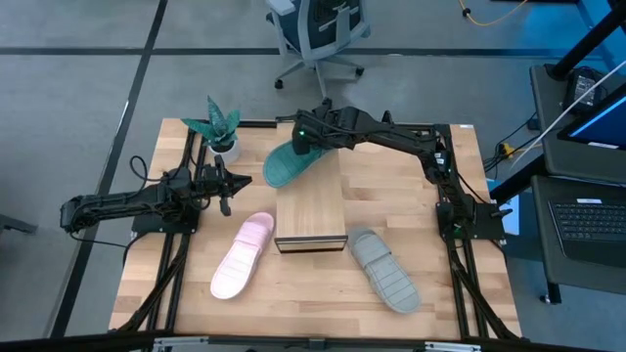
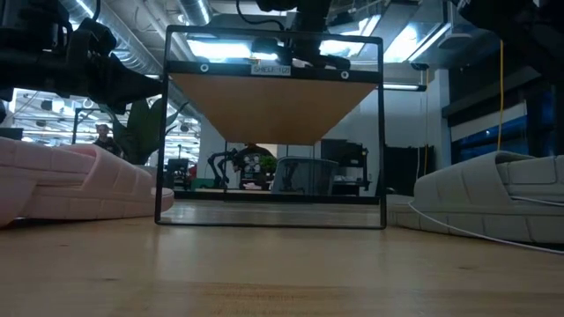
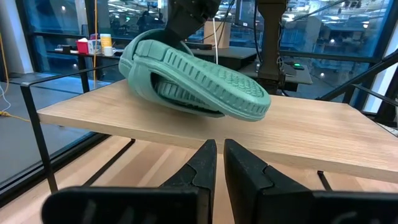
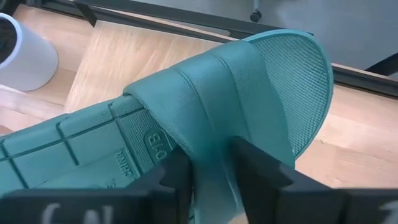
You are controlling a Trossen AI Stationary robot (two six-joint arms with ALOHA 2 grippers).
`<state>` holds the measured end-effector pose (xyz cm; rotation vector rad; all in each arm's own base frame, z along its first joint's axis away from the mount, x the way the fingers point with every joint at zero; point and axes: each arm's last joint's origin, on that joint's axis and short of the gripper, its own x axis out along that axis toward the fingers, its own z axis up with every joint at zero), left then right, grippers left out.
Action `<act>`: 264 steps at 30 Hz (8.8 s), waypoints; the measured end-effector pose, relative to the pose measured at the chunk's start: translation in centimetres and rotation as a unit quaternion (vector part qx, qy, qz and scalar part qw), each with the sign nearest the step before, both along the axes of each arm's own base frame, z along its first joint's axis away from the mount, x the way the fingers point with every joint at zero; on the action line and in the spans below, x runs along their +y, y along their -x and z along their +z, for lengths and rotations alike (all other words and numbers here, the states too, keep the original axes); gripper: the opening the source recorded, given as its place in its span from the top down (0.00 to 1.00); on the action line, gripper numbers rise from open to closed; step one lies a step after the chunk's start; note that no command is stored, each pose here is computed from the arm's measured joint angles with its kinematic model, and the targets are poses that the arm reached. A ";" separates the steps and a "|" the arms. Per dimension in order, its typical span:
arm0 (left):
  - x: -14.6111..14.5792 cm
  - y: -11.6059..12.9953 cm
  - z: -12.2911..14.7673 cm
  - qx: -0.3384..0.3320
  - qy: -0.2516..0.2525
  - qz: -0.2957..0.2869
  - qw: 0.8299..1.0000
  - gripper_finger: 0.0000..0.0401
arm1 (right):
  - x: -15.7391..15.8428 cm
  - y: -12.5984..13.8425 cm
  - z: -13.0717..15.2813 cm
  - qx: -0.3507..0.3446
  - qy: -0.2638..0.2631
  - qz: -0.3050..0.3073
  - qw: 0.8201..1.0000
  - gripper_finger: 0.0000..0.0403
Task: Pick and place slippers onto the shelf
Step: Put the green pair of slippers on the shelf, then put the gray pair of slippers on the shelf
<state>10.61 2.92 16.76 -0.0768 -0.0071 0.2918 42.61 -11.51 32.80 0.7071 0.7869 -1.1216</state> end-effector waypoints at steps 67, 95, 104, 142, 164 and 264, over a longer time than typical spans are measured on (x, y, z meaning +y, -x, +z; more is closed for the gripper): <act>-1.0 0.2 3.9 -0.053 -0.025 -0.160 0.985 0.94 | 9.4 1.3 10.1 -0.056 0.233 0.343 0.908 0.37; -1.2 -0.1 4.7 -0.059 0.014 -0.176 0.982 0.94 | 12.5 1.1 6.7 -0.125 0.302 0.432 0.840 0.37; -1.2 -0.1 4.8 -0.065 0.010 -0.179 0.982 0.94 | 12.9 7.7 4.4 -0.256 0.355 0.434 0.788 0.37; 0.0 -19.9 13.0 0.334 0.009 -0.094 0.938 0.94 | 12.2 23.9 -8.0 -0.323 0.392 0.445 0.738 0.37; -0.7 -20.6 11.4 0.474 0.023 0.067 0.878 0.94 | 12.3 23.9 -8.1 -0.301 0.411 0.473 0.719 0.37; -4.9 -4.5 8.3 -0.019 -0.060 -0.041 0.997 0.94 | 12.9 28.7 -2.2 -0.324 0.225 0.598 0.698 0.37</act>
